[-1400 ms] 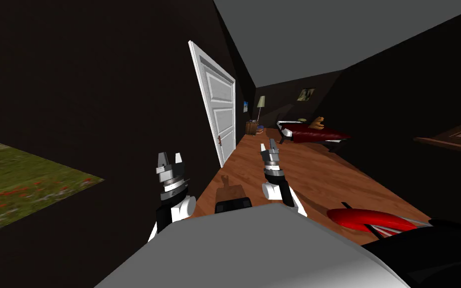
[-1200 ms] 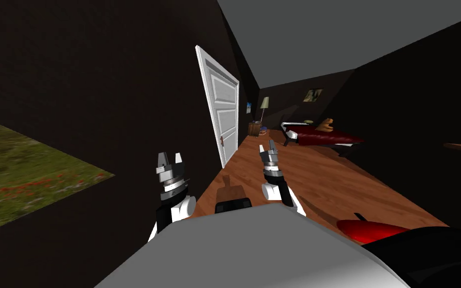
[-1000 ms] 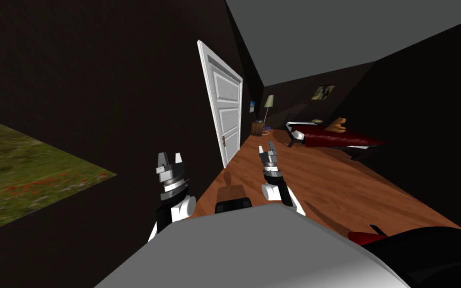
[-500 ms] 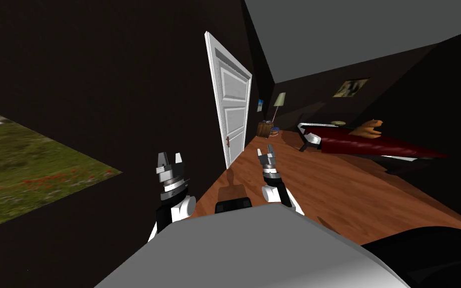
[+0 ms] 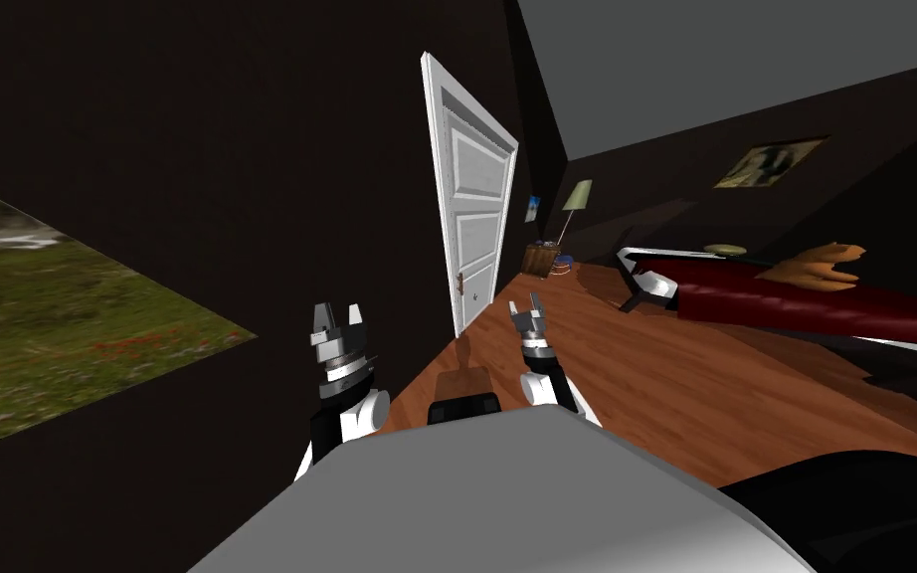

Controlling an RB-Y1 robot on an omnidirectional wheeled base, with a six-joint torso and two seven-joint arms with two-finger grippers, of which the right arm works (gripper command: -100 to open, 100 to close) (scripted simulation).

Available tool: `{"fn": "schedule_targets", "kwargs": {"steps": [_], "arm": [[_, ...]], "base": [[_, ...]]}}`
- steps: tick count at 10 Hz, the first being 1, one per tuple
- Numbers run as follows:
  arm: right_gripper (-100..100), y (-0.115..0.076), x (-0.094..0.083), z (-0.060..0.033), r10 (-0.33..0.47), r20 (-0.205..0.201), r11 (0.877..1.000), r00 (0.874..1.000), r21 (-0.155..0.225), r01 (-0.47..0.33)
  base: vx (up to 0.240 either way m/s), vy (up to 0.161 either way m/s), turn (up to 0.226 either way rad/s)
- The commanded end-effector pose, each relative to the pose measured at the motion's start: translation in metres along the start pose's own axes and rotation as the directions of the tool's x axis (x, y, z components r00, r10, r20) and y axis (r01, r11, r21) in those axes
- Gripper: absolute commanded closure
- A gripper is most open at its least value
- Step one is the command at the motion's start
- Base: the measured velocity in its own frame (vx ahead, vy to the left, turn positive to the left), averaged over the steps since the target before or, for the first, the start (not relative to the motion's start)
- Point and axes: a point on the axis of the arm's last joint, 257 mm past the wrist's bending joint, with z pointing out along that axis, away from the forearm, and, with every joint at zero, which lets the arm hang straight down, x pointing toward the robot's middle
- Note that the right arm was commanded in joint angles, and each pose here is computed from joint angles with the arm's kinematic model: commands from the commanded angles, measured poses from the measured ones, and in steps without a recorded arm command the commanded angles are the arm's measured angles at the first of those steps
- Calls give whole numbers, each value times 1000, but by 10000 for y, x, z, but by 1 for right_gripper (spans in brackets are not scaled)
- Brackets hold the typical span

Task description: Pull the door open

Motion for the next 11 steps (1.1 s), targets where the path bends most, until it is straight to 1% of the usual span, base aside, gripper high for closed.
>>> {"fn": "schedule_targets", "kwargs": {"steps": [1,3,6,8,11], "arm": [[-100,-82,-45,-46,43,6,999,999,15,-44],[-100,-187,-100,-108,94,16,995,995,35,-94],[-100,-353,-194,-217,174,38,982,984,63,-176],[-100,-461,-259,-295,226,57,970,973,80,-230],[-100,-623,-365,-426,305,90,944,948,101,-313]], "base": [[93,-49,171],[84,-46,208],[90,-54,203],[70,-66,206],[79,-59,180]]}}
